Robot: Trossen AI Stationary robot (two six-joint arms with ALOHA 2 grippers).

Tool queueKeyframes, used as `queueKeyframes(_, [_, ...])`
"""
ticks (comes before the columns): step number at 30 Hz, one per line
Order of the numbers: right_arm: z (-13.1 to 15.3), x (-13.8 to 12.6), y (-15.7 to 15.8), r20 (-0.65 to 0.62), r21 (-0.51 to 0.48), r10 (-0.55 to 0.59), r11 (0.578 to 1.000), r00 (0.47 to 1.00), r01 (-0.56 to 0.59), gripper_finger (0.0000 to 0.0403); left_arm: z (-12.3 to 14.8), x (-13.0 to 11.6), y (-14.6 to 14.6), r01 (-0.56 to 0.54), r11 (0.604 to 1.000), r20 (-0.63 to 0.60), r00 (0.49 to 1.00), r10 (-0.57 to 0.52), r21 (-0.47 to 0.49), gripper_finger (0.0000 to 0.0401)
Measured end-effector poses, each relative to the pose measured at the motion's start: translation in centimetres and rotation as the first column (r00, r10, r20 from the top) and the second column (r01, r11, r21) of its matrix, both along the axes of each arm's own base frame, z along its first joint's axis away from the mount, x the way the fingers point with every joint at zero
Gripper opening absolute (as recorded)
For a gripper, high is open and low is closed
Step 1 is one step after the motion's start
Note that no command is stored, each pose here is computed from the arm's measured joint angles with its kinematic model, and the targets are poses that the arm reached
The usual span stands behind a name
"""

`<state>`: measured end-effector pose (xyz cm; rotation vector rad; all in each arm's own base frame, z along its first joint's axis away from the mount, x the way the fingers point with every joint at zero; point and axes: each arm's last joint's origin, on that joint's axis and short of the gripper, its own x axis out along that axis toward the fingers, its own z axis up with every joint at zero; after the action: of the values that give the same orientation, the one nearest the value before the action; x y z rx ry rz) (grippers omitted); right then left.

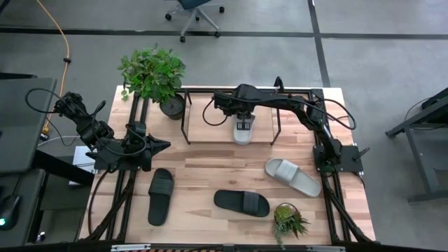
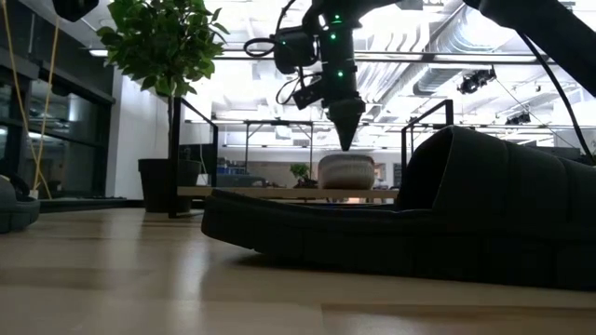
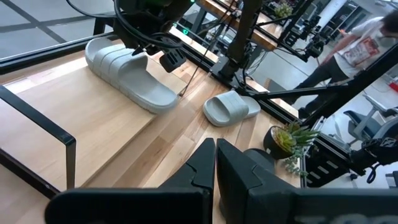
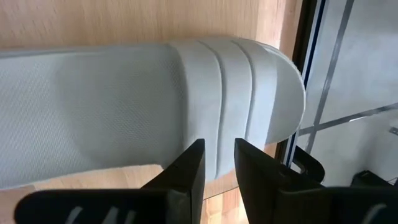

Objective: Pick and place slides into the shelf
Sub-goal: Put the gray slipper on the shelf

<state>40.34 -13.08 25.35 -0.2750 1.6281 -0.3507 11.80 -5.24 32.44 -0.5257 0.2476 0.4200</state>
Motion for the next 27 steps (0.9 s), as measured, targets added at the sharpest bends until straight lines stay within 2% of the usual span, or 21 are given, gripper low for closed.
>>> queueKeyframes(8, [1.0,-0.4,0.4,0.024,-0.013,-0.02,1.0,1.0,0.021,0.0078,0.0,0.0,0.0,0.0,1.0,-0.001,1.0,0.0,0.001,0.0005])
queueKeyframes(14, [4.8,-1.2,0.9,0.185,-0.015,-0.13,0.991,0.974,0.135,0.0078,0.0,0.0,0.0,0.005,1.0,-0.007,1.0,-0.005,0.012,0.0005])
queueKeyframes(19, [9.2,-2.9,3.2,0.367,0.133,-0.263,0.964,0.892,0.229,0.0078,0.0,0.0,0.0,0.018,1.0,-0.011,1.0,-0.018,0.005,0.0005])
queueKeyframes(24, [12.5,-4.6,7.2,0.463,0.29,-0.336,0.932,0.82,0.217,0.0078,0.0,0.0,0.0,0.023,1.0,-0.015,1.0,-0.023,0.014,0.0005])
queueKeyframes(27, [13.7,-5.2,10.0,0.477,0.389,-0.369,0.902,0.798,0.185,0.0078,0.0,0.0,0.0,0.026,1.0,-0.017,1.0,-0.025,0.017,0.0005])
